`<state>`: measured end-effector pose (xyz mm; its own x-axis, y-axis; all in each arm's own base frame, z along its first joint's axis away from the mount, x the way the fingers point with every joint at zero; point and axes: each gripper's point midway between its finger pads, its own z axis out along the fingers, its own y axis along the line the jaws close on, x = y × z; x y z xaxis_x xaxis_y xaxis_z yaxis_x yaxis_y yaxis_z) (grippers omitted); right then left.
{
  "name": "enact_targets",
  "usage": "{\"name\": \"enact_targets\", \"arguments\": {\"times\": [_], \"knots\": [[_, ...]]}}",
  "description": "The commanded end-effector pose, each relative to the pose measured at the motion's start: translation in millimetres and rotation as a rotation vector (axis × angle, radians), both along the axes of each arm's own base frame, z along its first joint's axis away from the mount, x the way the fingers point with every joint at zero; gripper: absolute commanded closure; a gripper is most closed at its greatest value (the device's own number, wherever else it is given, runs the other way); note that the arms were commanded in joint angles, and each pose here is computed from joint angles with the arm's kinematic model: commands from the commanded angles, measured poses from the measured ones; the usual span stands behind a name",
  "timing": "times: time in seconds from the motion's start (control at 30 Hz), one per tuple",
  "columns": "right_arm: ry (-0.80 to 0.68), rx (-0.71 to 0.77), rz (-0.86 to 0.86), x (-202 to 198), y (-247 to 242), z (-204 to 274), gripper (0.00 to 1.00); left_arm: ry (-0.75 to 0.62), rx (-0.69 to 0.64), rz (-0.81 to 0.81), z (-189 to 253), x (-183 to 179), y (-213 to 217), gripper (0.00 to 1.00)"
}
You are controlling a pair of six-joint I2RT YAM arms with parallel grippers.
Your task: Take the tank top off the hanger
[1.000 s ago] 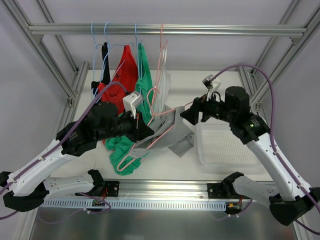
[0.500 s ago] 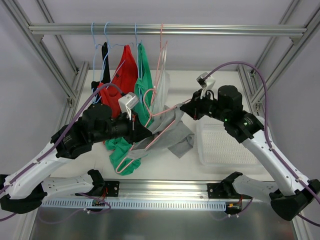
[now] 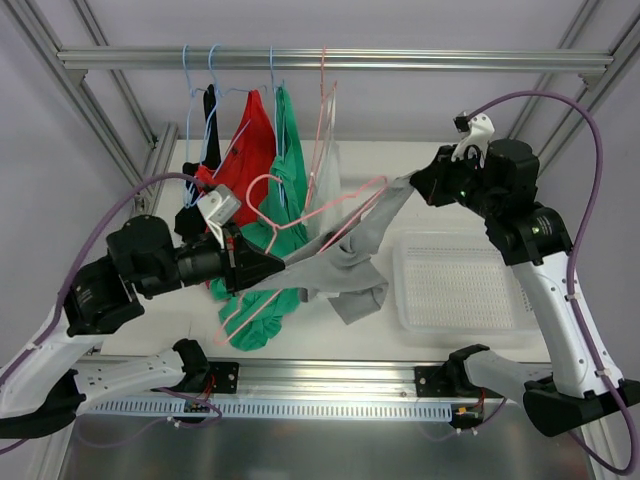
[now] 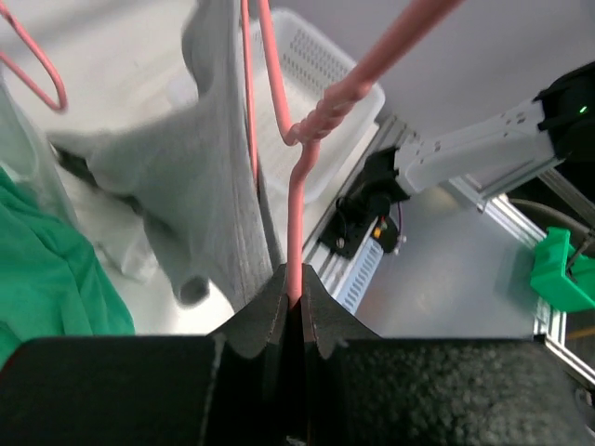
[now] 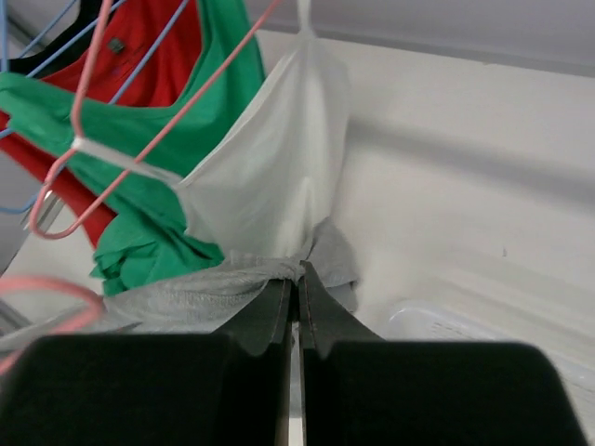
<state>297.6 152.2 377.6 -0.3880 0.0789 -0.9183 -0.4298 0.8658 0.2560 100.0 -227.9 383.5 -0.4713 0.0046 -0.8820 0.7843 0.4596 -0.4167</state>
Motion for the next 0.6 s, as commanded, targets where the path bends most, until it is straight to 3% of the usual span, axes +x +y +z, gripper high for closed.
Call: {"name": "enact_targets", "arguments": {"times": [0.0, 0.07, 0.13, 0.2, 0.33, 0.4, 0.57], "knots": [[-0.054, 0.099, 0.140, -34, 15, 39, 1.00, -0.199, -0.157, -0.017, 68, -3, 7, 1.00], [-0.072, 0.135, 0.164, -46, 16, 51, 1.00, -0.282, -0.240, -0.094, 96, -10, -6, 1.00], [-0.086, 0.168, 0.101, -47, 6, 62, 1.00, -0.323, -0.241, -0.275, 101, -29, -26, 1.00], [-0.093, 0.177, 0.134, -54, 7, 67, 1.00, -0.369, -0.290, -0.324, 116, -33, -34, 1.00], [0.013, 0.291, 0.397, -92, 44, 50, 1.00, -0.500, -0.502, -0.247, 145, -18, -43, 1.00], [-0.028, 0.313, 0.451, -121, 47, 46, 1.00, -0.570, -0.577, -0.199, 159, -5, -51, 1.00], [0.040, 0.316, 0.558, -165, 52, 4, 1.00, -0.656, -0.654, -0.156, 211, 14, -69, 1.00]]}}
